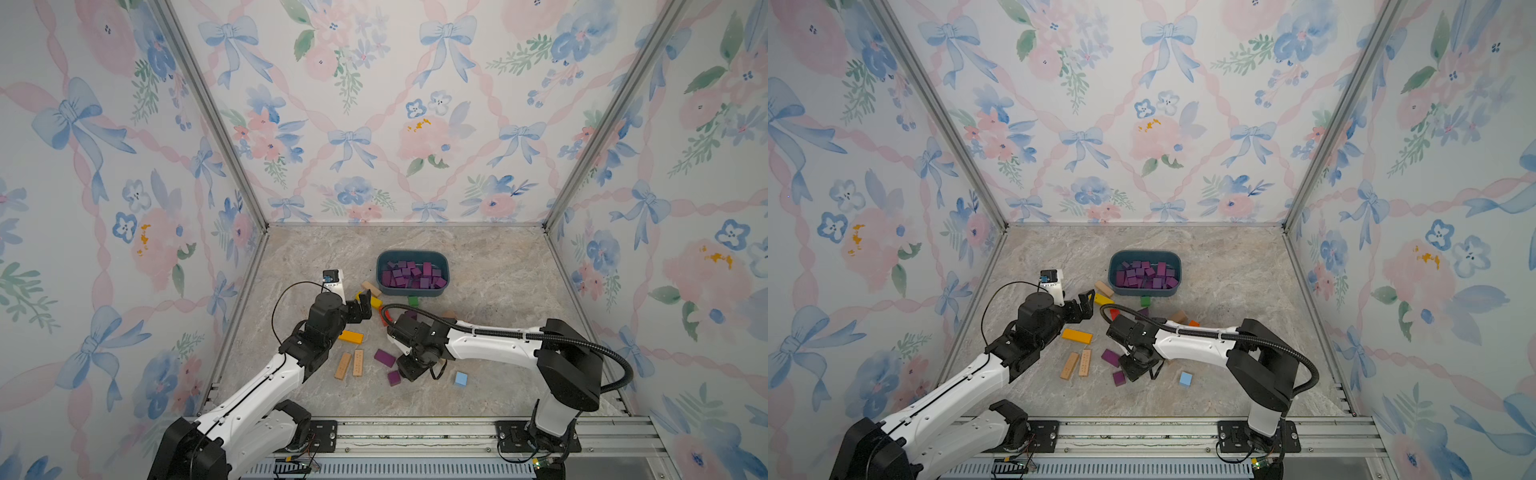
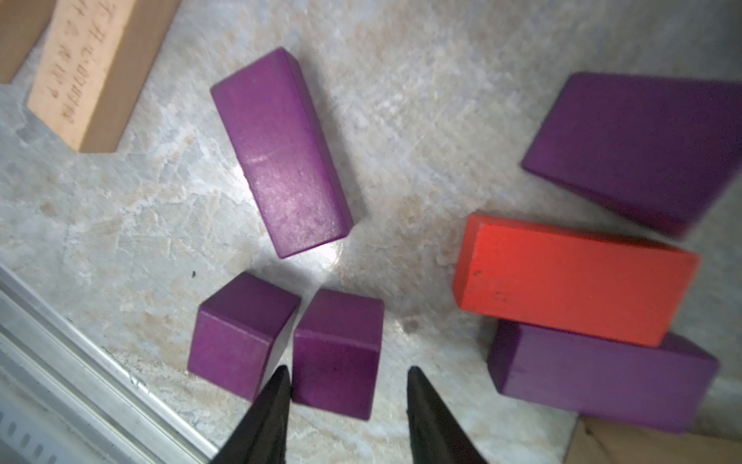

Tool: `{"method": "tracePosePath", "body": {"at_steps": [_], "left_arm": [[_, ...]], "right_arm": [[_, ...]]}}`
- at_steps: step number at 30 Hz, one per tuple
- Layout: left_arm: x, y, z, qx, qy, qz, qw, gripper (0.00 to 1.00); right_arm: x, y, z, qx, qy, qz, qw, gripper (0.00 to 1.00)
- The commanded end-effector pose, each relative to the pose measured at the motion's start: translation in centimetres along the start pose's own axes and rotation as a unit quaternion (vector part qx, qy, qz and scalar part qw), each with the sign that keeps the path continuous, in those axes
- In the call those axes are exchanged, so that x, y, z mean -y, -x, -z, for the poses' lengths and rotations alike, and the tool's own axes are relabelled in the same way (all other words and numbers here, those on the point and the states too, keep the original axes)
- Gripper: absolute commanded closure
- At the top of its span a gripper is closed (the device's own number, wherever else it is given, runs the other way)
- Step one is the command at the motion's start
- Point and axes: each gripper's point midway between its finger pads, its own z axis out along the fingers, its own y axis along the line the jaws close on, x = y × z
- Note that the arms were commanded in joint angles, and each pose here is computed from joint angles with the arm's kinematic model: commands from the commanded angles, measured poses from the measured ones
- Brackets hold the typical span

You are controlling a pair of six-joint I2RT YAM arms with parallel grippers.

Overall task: Pick purple bricks into the storage bin
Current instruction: Pick up the building block from the center of the board.

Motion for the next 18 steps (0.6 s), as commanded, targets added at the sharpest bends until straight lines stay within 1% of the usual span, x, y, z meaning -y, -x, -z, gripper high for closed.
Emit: {"method": "tracePosePath", "body": {"at_steps": [1, 7, 8, 10, 11, 18], "left_arm": [[-0.8, -0.9, -0.2, -0.011, 0.012, 0.004, 1.000, 0.02], [-0.8, -1.0, -0.3, -0.014, 0.011, 0.004, 1.000, 0.02], [-0.8, -1.0, -0.3, -0.014, 0.010, 0.004, 1.000, 0.02], [-0.8, -1.2, -0.4, -0.017, 0.011, 0.005, 1.000, 0.02], [-0.9, -1.2, -0.4, -0.017, 0.012, 0.004, 1.000, 0.02], [-1.0, -1.5, -0.6, -0.022, 0.015, 0.003, 1.000, 0.02]], "right_arm": [[0.2, 0.1, -1.0, -0.015, -0.004, -0.007, 1.000, 0.55], [0.1, 0.1, -1.7, -0.020, -0.003, -0.008, 1.000, 0.56], [0.1, 0.2, -1.8, -0.020, -0.003, -0.007, 1.000, 0.56], [0.1, 0.4, -1.6, -0.017, 0.000, -0.006, 1.000, 0.64], [0.1, 0.5, -1.5, -0.014, 0.004, -0.008, 1.000, 0.65], [1.6, 2.1, 0.4, 0.018, 0.020, -0.035, 0.999, 0.69]]}}
